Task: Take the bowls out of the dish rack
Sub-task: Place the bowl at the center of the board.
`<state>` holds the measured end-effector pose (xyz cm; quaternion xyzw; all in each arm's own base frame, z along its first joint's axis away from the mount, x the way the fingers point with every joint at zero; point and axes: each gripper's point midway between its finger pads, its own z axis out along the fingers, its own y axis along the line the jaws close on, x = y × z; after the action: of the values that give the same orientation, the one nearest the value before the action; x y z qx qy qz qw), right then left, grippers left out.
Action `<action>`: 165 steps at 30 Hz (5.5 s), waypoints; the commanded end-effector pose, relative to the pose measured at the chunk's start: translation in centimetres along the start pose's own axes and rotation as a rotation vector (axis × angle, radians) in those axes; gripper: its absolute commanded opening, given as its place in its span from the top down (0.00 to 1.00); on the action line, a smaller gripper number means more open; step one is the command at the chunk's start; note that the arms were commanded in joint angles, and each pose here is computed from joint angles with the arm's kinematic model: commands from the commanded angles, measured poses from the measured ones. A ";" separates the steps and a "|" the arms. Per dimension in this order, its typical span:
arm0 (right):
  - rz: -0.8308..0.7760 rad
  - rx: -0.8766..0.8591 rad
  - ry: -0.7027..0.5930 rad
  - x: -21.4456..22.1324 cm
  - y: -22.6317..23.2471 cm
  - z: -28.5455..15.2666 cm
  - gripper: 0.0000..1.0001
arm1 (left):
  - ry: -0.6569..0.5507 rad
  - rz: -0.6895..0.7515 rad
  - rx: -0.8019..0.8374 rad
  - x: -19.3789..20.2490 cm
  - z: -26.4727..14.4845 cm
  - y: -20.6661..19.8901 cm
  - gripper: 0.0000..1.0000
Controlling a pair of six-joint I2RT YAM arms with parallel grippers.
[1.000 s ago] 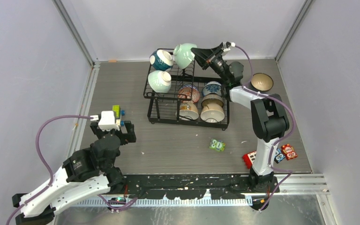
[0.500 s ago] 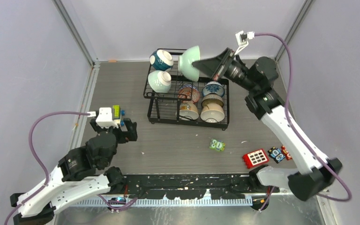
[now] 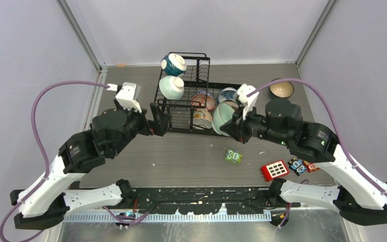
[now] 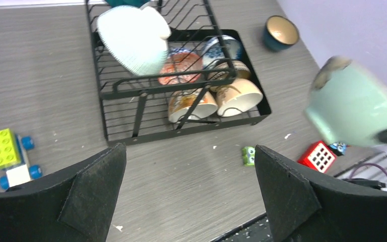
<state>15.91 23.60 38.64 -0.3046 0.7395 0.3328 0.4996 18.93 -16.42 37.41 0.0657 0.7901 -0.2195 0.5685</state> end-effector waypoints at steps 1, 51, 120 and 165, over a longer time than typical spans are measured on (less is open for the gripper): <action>-0.247 0.171 0.046 0.4 -2.3 -2.2 0.99 | 0.026 0.052 0.109 -1.8 -0.7 -2.5 0.00; -1.072 -0.117 0.347 8.4 10.0 -0.7 0.99 | 0.681 0.405 0.482 7.6 2.9 -11.7 0.33; 0.224 0.353 -0.314 -8.9 1.6 -2.2 0.00 | 0.316 0.093 0.073 3.6 1.2 -4.3 1.00; 0.546 0.368 0.122 6.8 3.8 11.4 0.53 | 0.242 -0.377 -0.174 7.4 0.7 0.0 1.00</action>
<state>16.55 33.21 29.29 -0.0296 0.8760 0.2803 0.3914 15.73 -17.19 27.41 -0.0639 0.9007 -0.1937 0.3835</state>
